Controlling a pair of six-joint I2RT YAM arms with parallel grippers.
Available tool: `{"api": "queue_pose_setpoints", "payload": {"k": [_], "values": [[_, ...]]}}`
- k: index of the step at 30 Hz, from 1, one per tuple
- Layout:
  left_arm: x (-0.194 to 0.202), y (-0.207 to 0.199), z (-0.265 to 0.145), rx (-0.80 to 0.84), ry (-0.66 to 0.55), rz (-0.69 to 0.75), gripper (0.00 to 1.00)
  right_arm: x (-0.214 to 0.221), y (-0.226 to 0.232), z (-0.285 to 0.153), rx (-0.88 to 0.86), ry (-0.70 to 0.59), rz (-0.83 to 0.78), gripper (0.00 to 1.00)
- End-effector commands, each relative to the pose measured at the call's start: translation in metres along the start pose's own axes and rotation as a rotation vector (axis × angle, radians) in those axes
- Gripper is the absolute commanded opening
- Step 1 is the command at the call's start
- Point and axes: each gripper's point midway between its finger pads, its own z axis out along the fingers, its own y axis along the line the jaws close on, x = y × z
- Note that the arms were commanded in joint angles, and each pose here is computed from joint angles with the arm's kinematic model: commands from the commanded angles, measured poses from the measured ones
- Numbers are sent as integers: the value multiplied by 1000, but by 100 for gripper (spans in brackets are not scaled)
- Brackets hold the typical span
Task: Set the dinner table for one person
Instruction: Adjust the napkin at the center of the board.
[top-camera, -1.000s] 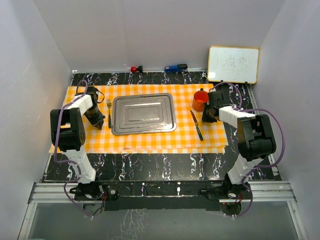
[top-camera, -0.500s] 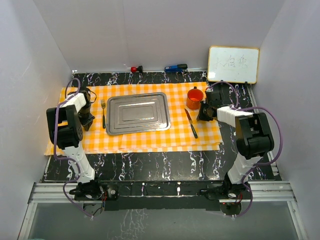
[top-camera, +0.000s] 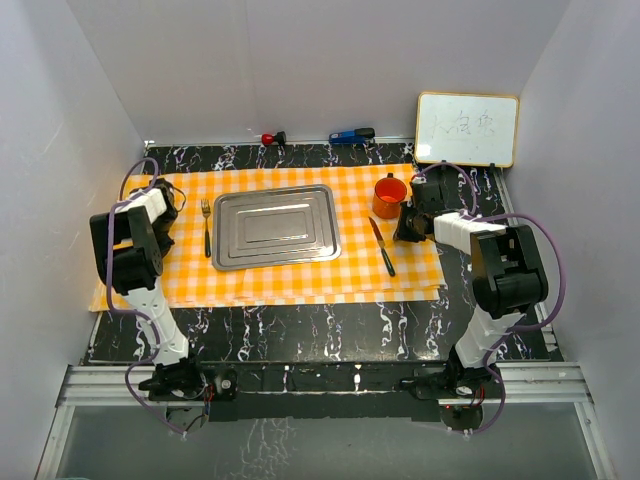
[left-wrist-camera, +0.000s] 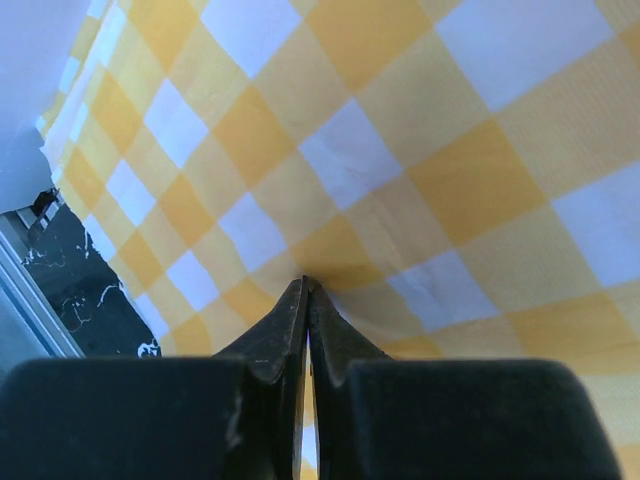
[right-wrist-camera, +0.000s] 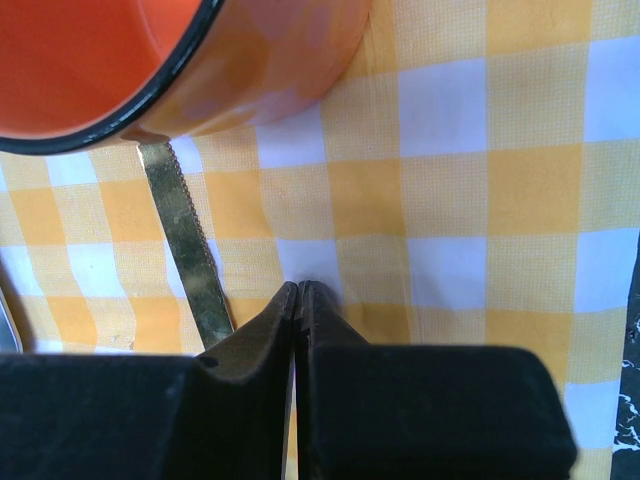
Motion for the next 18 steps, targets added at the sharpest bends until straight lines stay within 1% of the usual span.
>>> {"api": "queue_pose_setpoints", "payload": {"k": [1, 4, 8, 13, 16, 17, 18], "values": [[9, 19, 29, -85, 47, 3, 0, 51, -50, 9, 191, 150, -6, 0], [5, 18, 27, -75, 43, 4, 0, 51, -50, 9, 187, 153, -5, 0], [5, -4, 18, 72, 45, -5, 0, 54, -51, 12, 191, 164, -5, 0], [7, -15, 1, 87, 9, 29, 0, 54, -54, 12, 202, 148, 6, 0], [12, -34, -12, 115, -18, 66, 0, 56, -65, 13, 196, 156, 66, 0], [14, -50, -22, 169, -15, 73, 0, 62, -74, 14, 172, 179, 125, 0], [15, -56, -27, 203, -11, 70, 0, 63, -79, 13, 182, 182, 141, 0]]}}
